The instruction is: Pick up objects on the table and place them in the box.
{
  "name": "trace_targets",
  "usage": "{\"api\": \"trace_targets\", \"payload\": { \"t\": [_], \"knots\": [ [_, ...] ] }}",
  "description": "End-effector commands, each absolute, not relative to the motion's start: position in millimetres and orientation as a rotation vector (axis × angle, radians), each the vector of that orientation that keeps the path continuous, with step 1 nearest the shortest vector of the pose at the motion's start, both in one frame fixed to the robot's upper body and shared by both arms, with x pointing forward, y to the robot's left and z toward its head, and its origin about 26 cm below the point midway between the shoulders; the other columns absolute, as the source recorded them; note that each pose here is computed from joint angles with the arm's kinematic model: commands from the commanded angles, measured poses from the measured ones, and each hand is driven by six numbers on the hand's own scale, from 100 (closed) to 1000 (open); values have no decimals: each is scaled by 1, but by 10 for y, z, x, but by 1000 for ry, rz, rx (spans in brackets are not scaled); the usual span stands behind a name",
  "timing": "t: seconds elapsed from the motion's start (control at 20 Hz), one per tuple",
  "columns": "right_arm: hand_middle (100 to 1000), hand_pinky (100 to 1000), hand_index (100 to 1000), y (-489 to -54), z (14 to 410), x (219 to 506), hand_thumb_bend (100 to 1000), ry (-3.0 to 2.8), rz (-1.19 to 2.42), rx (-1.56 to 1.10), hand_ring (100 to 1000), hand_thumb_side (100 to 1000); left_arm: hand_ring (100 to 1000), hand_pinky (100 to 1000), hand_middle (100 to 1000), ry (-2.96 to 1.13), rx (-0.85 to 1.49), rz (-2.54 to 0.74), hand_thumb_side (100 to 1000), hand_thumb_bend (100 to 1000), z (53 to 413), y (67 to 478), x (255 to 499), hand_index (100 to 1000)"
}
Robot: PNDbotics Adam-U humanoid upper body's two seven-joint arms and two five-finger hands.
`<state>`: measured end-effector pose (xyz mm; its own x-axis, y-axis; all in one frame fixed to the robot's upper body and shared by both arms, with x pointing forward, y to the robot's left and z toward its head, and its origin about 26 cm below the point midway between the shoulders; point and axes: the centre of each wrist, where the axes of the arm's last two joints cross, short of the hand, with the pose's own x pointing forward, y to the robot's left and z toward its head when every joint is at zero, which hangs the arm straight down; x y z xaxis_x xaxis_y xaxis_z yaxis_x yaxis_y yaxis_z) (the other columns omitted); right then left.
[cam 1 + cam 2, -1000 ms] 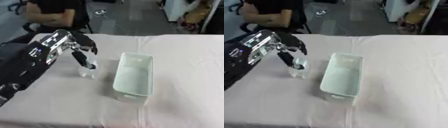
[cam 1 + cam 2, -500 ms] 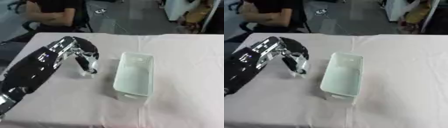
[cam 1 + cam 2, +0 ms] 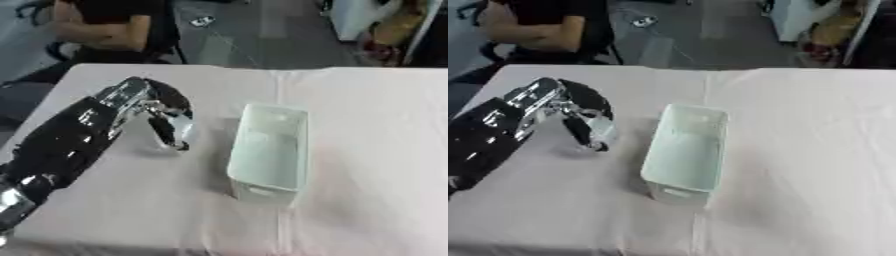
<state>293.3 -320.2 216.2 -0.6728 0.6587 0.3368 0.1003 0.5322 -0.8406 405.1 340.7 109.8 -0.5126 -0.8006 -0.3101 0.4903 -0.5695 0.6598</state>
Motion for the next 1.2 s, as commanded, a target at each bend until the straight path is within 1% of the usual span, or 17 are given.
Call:
{"api": "trace_targets", "payload": {
  "t": [0.05, 0.1, 0.15, 0.2, 0.25, 0.3, 0.35, 0.4, 0.45, 0.5, 0.55, 0.65, 0.7, 0.75, 0.85, 0.95, 1.2],
  "knots": [
    [913, 894, 942, -3208, 2270, 2914, 100, -2139, 1135, -642, 920, 642, 812, 847, 774, -601, 807, -2085, 707, 995, 1168, 3523, 4078, 877],
    [913, 894, 941, -3207, 2269, 2914, 100, -2138, 1136, -642, 920, 643, 812, 848, 773, -586, 803, -2079, 730, 999, 1156, 3541, 4080, 876],
    [913, 893, 941, -3207, 2268, 2914, 100, -2138, 1136, -641, 920, 642, 810, 836, 779, -568, 800, -2073, 591, 921, 1144, 3560, 4081, 884],
    [913, 894, 942, -3207, 2267, 2914, 100, -2137, 1136, -641, 920, 642, 810, 837, 779, -549, 797, -2066, 608, 944, 1135, 3576, 4083, 884],
    [913, 893, 941, -3208, 2267, 2913, 100, -2137, 1136, -641, 920, 642, 786, 813, 760, -531, 796, -2057, 365, 619, 1129, 3592, 4084, 862],
    [913, 893, 941, -3208, 2267, 2913, 100, -2137, 1136, -641, 920, 642, 795, 820, 768, -515, 800, -2047, 408, 678, 1124, 3603, 4086, 871],
    [912, 893, 941, -3208, 2266, 2913, 100, -2136, 1136, -640, 919, 642, 680, 728, 664, -507, 808, -2036, 151, 313, 1126, 3610, 4088, 777],
    [912, 893, 941, -3208, 2266, 2913, 100, -2136, 1136, -640, 919, 642, 655, 715, 641, -507, 823, -2021, 124, 275, 1128, 3617, 4089, 756],
    [912, 893, 941, -3210, 2266, 2913, 100, -2136, 1135, -641, 919, 642, 545, 629, 541, -519, 842, -2005, 100, 113, 1136, 3620, 4091, 646],
    [912, 893, 941, -3210, 2265, 2912, 100, -2135, 1135, -641, 919, 642, 545, 629, 541, -541, 865, -1984, 100, 113, 1142, 3627, 4091, 646],
    [911, 893, 939, -3211, 2265, 2912, 100, -2135, 1135, -641, 919, 641, 363, 434, 376, -568, 887, -1965, 101, 100, 1146, 3630, 4093, 444],
    [911, 893, 939, -3212, 2265, 2912, 100, -2134, 1135, -642, 919, 644, 205, 214, 245, -649, 932, -1919, 246, 100, 1154, 3641, 4097, 307],
    [911, 893, 939, -3213, 2265, 2911, 100, -2134, 1134, -643, 919, 641, 187, 195, 230, -705, 960, -1894, 261, 100, 1168, 3641, 4101, 292],
    [911, 893, 939, -3214, 2265, 2911, 100, -2134, 1134, -643, 919, 641, 100, 100, 126, -752, 981, -1872, 354, 100, 1165, 3646, 4101, 187],
    [911, 892, 939, -3214, 2265, 2911, 100, -2131, 1136, -644, 919, 640, 100, 100, 100, -832, 1001, -1826, 417, 100, 1149, 3663, 4100, 137],
    [911, 892, 939, -3214, 2267, 2911, 100, -2131, 1136, -644, 919, 640, 100, 100, 100, -875, 1003, -1794, 405, 100, 1130, 3683, 4099, 104],
    [911, 893, 938, -3217, 2269, 2911, 100, -2130, 1134, -647, 919, 640, 100, 100, 100, -906, 964, -1745, 383, 100, 1116, 3720, 4096, 100]
  ]
}}
